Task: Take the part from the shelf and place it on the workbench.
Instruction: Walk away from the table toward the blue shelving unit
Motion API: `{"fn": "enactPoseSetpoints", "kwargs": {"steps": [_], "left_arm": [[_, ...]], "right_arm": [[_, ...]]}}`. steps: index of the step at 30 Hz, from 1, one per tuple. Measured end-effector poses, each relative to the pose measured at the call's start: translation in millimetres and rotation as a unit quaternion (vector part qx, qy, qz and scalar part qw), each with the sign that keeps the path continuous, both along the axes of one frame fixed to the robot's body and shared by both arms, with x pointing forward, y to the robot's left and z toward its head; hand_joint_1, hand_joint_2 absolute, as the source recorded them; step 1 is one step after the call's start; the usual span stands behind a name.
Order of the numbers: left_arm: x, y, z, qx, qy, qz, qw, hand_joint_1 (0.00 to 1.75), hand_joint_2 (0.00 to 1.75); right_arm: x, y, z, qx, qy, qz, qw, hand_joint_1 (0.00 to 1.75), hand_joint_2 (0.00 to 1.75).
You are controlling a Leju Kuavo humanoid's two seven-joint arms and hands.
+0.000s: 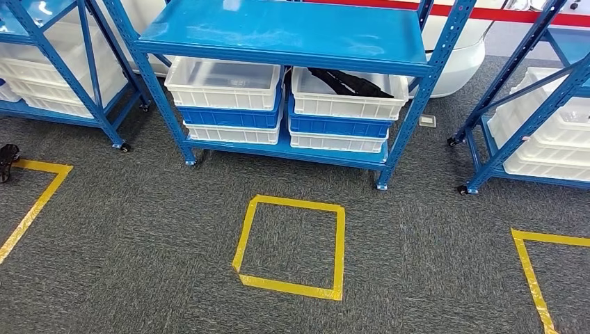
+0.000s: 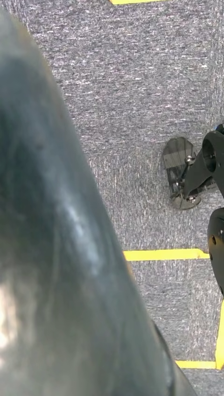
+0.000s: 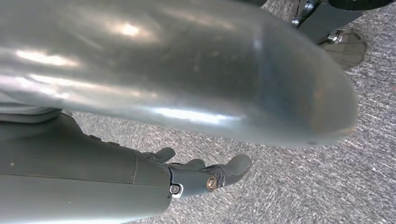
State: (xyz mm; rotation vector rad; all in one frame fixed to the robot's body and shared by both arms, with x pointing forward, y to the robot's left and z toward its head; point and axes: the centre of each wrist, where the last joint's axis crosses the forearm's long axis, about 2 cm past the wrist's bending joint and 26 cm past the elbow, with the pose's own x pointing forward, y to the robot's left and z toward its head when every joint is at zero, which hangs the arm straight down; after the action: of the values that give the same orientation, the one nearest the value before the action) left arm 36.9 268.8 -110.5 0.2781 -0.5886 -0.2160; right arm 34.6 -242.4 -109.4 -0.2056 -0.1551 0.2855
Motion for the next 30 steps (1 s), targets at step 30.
{"fn": "enactPoseSetpoints", "kwargs": {"steps": [30], "left_arm": [[0.6,-2.9,0.2,-0.005,0.0,0.004,1.0,0.0,0.0]], "right_arm": [[-3.0,-2.4,-0.5,-0.004,-0.004,0.007,1.0,0.0,0.0]]}}
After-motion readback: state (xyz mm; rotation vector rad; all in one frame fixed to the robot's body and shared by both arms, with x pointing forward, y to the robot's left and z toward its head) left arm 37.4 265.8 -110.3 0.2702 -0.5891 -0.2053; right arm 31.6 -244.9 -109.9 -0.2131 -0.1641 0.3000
